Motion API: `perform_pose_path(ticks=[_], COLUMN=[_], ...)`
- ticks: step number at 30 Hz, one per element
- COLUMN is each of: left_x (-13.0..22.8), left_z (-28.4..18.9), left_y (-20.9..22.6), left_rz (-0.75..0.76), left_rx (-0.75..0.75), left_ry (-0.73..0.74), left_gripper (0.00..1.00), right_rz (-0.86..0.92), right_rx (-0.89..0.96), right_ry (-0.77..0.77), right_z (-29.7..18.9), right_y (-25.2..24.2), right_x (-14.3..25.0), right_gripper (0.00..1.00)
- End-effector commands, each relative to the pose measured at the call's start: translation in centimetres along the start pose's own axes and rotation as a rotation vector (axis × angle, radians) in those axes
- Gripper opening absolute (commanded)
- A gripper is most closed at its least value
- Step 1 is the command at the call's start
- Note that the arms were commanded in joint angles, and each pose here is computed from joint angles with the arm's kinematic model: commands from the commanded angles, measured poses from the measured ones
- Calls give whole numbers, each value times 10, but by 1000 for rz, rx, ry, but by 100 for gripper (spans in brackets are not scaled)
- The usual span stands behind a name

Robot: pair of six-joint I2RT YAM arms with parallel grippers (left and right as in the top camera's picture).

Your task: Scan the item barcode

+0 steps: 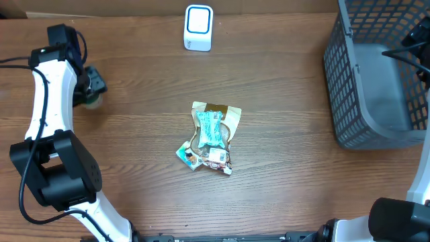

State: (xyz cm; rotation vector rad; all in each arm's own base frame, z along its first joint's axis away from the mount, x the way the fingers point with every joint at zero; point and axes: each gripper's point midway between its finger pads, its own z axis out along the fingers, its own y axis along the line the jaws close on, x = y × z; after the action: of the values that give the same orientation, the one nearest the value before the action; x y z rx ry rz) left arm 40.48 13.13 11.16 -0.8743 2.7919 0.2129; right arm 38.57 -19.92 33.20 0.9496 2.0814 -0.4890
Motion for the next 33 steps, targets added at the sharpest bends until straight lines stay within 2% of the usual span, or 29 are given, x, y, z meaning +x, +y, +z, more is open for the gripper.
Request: perform_pose_path(ticks=[1, 12, 19, 25, 27, 31, 33], left_x=[4, 12, 35, 26, 19, 1, -8], left_z=[1, 19, 49, 57, 59, 63, 64], left_y=[25, 89, 127, 154, 161, 166, 169], left_rz=[-83, -234, -336, -423, -457, -508, -531], left_rx=[-92, -251, -249, -239, -219, -150, -120], left_ry=[18, 42, 120, 82, 56, -6, -35], left_gripper=[5, 4, 4, 5, 8, 26, 27], right_rz=[1, 1, 1, 1, 1, 1, 1], right_rx=[10, 10, 10, 10, 10, 10, 10], right_ry=[-15, -15, -15, -15, -15, -15, -15], right_z=[-2, -2, -2, -2, -2, -2, -2], right_y=[-2, -2, -2, -2, -2, -2, -2], right_x=[-4, -4, -4, -4, -4, -4, -4], right_gripper=[100, 100, 100, 100, 100, 100, 100])
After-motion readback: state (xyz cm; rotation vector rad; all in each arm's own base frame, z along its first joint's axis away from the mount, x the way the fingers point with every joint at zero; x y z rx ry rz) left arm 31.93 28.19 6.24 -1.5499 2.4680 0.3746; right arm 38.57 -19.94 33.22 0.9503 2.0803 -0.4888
